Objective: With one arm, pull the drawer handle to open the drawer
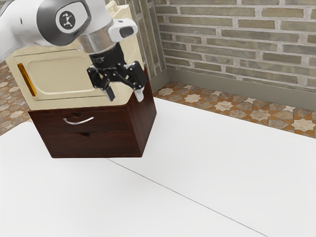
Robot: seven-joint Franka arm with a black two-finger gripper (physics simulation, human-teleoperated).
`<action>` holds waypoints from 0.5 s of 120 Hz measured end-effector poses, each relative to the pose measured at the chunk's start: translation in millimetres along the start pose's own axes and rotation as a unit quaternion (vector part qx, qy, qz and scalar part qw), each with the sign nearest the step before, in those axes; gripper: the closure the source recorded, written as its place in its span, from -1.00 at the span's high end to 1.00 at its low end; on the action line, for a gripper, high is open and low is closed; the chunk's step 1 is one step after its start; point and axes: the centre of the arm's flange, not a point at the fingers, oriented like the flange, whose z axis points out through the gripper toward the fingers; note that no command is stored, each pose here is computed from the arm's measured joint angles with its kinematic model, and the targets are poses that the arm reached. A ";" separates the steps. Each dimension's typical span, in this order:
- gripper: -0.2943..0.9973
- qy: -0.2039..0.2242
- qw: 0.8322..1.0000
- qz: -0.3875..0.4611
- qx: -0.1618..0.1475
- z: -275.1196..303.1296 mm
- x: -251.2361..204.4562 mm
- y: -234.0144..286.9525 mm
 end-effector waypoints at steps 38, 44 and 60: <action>0.54 -0.008 0.998 -0.059 -0.002 1.2 -1.2 -0.2; 0.54 0.001 0.998 -0.060 -0.001 -7.6 -2.7 -1.4; 0.54 0.081 0.993 -0.084 0.026 -108.0 -41.5 -80.6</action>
